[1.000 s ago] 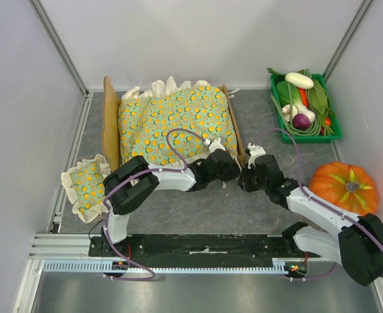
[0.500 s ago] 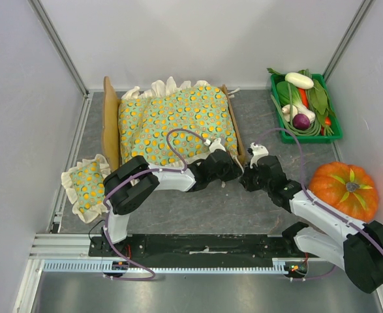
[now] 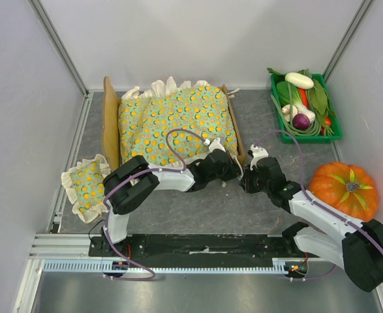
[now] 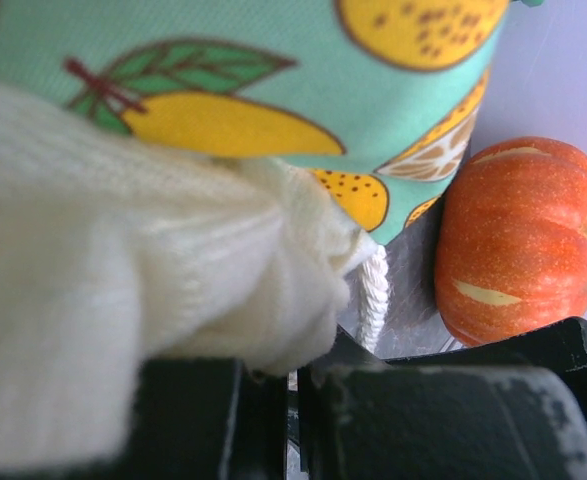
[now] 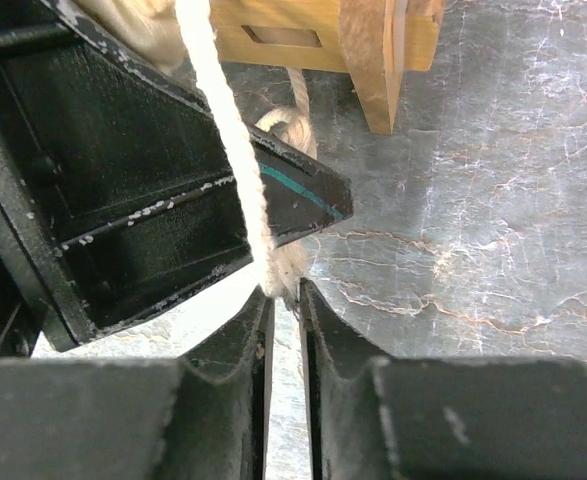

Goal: Set up the pet bed

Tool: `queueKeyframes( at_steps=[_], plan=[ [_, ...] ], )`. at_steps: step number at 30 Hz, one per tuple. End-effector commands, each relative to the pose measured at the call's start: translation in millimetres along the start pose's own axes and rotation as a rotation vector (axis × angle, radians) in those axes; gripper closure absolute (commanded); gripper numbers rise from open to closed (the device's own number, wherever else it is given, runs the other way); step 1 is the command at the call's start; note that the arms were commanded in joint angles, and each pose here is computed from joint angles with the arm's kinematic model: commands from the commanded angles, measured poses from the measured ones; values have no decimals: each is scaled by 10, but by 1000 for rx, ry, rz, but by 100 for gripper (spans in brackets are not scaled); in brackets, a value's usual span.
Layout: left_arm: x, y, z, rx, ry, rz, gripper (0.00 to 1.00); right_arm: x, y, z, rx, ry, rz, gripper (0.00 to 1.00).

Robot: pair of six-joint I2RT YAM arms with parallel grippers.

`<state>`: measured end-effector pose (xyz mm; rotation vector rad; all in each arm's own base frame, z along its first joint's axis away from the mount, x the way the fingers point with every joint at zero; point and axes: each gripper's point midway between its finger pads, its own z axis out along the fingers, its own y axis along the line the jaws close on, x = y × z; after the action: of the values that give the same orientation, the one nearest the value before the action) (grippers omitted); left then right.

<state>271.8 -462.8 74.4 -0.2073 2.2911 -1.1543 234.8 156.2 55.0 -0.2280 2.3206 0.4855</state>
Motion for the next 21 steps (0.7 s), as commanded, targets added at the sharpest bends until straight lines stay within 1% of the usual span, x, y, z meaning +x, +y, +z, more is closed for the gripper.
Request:
queueKeyframes(
  at_steps=[1, 4, 6, 7, 10, 11, 12, 15, 17, 18, 21],
  plan=[
    [-49, 20, 16, 17, -10, -41, 98, -92, 5, 7, 1, -26, -3, 83],
    [-51, 24, 12, 16, -11, -37, 98, -96, -5, 11, 8, -27, -1, 92],
    [-56, 13, 13, 19, -12, -37, 98, -115, -11, 17, 13, -33, 3, 96],
    [-52, 14, 13, 18, -10, -40, 98, -124, -13, 17, 16, -36, 3, 100],
    [-45, 24, 11, 17, -8, -38, 98, -135, -84, -2, 57, -44, 7, 100],
    [-57, 20, -3, 18, -10, -38, 95, -139, -121, -16, 80, -42, 9, 100],
    [-54, 32, -15, 15, -13, -29, 87, -104, -237, -40, 146, -33, 22, 100],
    [-96, 43, -68, 5, -30, -11, 68, -62, -345, -72, 212, -11, 34, 100],
    [-108, 60, -100, -5, -34, 0, 61, -59, -367, -70, 229, -8, 44, 100],
    [-116, 70, -133, -9, -37, 11, 56, -38, -378, -60, 235, 0, 49, 100],
    [-96, 157, -207, -38, -42, 38, 52, -41, -411, -53, 259, 2, 64, 100]
  ],
)
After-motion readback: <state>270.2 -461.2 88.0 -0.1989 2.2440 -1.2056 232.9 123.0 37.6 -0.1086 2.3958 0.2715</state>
